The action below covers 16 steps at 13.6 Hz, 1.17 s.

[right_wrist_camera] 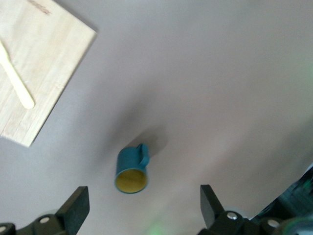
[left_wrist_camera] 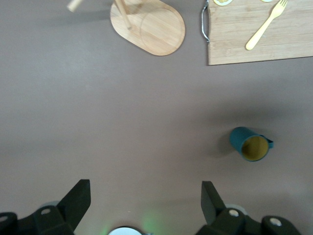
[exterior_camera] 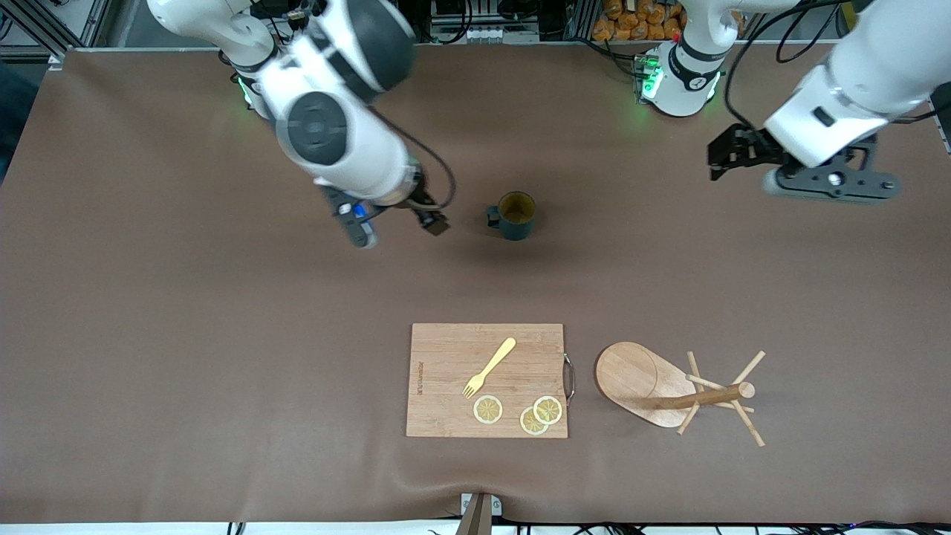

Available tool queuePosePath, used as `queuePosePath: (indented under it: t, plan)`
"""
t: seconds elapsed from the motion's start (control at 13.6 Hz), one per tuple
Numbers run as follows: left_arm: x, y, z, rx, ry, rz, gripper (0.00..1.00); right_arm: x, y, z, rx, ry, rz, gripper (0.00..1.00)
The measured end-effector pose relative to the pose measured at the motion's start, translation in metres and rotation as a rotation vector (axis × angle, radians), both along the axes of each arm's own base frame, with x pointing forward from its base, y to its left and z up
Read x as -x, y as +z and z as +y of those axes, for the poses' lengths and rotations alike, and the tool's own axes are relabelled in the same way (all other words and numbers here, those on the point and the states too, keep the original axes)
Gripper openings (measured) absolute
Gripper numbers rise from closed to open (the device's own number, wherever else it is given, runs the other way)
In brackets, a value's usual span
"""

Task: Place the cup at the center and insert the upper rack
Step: 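Release the mug and retract the right gripper while the left gripper approaches, then lower the left gripper onto the mug handle and close it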

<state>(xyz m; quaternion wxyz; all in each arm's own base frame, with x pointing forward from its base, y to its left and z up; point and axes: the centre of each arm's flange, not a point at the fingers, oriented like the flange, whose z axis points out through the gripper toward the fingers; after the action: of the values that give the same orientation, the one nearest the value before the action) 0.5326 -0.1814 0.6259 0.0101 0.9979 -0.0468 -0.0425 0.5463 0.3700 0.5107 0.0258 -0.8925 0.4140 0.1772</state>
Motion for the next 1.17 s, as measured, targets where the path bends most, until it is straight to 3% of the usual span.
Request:
queuePosePath:
  t: [0.15,0.51,0.81,0.95,1.17]
  plan:
    - [0.006,-0.013,-0.04,-0.009,0.02,0.016,1.0,-0.017,0.016,-0.059,-0.031,0.12,0.002,1.0]
    - [0.031,-0.041,-0.139,-0.014,0.084,0.006,1.0,-0.053,0.025,-0.163,0.003,0.31,-0.084,1.0]
    - [0.058,-0.077,-0.217,-0.046,0.133,-0.022,1.0,-0.075,0.014,-0.277,-0.054,0.462,-0.101,1.0]
    - [0.075,-0.104,-0.263,-0.069,0.174,-0.07,1.0,-0.069,0.009,-0.308,-0.019,0.482,-0.106,1.0]
    - [0.113,-0.151,-0.32,-0.176,0.189,-0.149,1.0,-0.036,0.007,-0.309,0.013,0.553,-0.201,1.0]
